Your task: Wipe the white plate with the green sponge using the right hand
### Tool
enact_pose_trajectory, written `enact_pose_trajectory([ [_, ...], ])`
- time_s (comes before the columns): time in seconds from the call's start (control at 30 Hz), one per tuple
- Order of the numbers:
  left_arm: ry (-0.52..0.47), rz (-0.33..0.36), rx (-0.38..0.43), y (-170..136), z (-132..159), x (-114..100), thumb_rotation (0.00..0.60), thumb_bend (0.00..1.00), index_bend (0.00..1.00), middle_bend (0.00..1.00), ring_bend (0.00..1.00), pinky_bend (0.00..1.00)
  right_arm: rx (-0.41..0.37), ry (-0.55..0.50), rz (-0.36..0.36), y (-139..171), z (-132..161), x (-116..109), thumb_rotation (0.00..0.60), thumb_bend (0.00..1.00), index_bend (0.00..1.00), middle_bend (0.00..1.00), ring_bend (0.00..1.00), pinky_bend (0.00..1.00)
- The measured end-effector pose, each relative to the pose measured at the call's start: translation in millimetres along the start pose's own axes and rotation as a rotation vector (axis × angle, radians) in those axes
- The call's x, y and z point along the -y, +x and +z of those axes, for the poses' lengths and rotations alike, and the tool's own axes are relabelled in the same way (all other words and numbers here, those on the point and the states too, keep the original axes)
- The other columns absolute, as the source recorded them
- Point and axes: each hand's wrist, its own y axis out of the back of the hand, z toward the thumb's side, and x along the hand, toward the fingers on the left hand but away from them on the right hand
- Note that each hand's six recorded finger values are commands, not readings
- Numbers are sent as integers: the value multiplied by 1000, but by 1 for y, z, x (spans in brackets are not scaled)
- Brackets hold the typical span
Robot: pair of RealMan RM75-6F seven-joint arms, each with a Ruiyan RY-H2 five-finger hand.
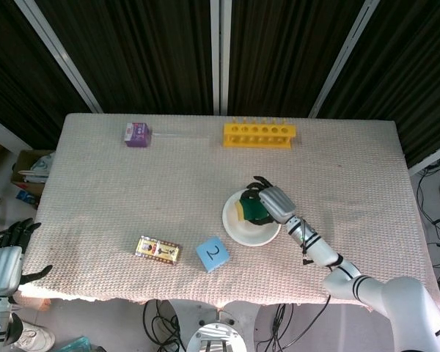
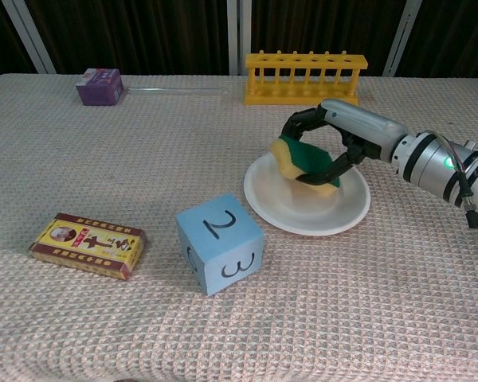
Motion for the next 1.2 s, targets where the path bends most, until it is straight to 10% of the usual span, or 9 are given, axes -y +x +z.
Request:
enact_pose_trajectory([
  [1.2, 5, -5, 5, 1, 3, -1, 600, 0, 155, 83, 85, 216, 41, -28, -29, 13, -18, -3, 600, 317, 534, 432, 223, 82],
])
